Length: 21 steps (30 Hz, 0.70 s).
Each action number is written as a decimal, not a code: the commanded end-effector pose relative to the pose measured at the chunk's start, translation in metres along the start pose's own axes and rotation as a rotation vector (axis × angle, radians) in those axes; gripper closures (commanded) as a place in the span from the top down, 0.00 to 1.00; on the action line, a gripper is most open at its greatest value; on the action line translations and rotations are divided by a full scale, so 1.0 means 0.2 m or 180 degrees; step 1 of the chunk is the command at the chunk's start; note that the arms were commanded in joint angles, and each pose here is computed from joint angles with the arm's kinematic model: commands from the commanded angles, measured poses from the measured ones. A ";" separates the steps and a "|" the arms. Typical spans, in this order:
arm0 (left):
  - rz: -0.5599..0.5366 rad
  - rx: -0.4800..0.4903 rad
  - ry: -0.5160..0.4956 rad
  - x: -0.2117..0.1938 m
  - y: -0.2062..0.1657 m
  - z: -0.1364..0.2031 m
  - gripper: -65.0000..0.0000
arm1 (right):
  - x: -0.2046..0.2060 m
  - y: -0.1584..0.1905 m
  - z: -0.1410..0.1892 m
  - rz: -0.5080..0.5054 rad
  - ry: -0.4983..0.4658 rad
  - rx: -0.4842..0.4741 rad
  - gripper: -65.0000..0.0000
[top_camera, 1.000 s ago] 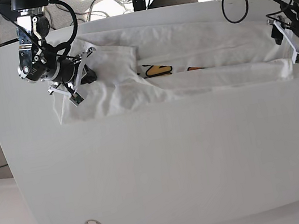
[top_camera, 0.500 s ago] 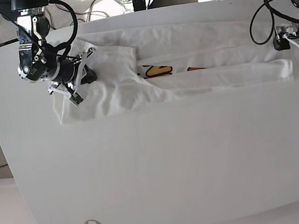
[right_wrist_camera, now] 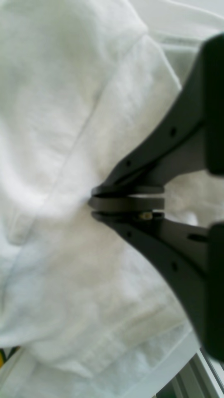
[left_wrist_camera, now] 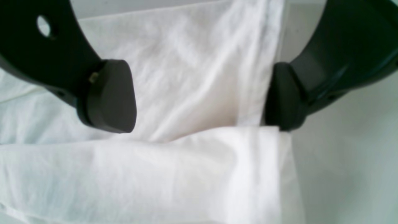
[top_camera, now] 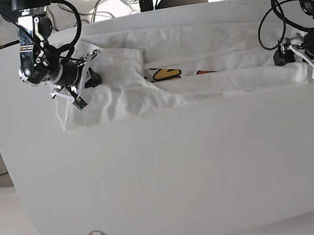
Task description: Fold the T-shirt properly
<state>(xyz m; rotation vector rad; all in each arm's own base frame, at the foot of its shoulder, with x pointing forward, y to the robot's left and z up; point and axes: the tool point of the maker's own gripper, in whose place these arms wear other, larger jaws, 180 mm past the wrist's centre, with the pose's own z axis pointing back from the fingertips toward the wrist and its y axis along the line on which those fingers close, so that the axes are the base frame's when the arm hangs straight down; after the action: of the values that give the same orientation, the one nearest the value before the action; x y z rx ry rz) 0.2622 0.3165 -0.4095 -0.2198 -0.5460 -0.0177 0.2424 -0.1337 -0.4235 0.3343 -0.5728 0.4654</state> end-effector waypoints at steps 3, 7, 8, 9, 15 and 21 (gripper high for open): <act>-0.0097 -0.0108 0.0006 0.03 -0.05 -0.01 0.89 | -0.05 -0.02 0.01 0.0042 0.0164 -0.0061 0.00; -0.0074 -0.0195 -0.0019 0.03 -0.09 -0.03 0.61 | -0.05 -0.02 0.01 0.0042 0.0164 -0.0061 0.00; -0.0056 -0.0207 -0.0024 0.02 -0.10 -0.04 0.55 | -0.05 -0.02 0.01 0.0042 0.0164 -0.0061 0.00; -0.0058 -0.0208 -0.0029 0.03 -0.10 -0.04 0.51 | -0.05 -0.02 0.01 0.0040 0.0160 -0.0058 0.00; -0.0068 -0.0200 -0.0059 0.04 -0.10 -0.03 0.29 | -0.05 -0.02 0.01 0.0038 0.0157 -0.0055 0.00; -0.0242 -0.0140 -0.0206 0.12 -0.12 0.02 0.00 | -0.05 -0.02 0.01 0.0040 0.0160 -0.0058 0.00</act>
<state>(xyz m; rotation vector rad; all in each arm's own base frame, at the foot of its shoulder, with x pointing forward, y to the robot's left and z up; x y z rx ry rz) 0.2655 0.2891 -0.4062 -0.2577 -0.5574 -0.0766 0.2422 -0.1337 -0.4236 0.3346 -0.5722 0.4652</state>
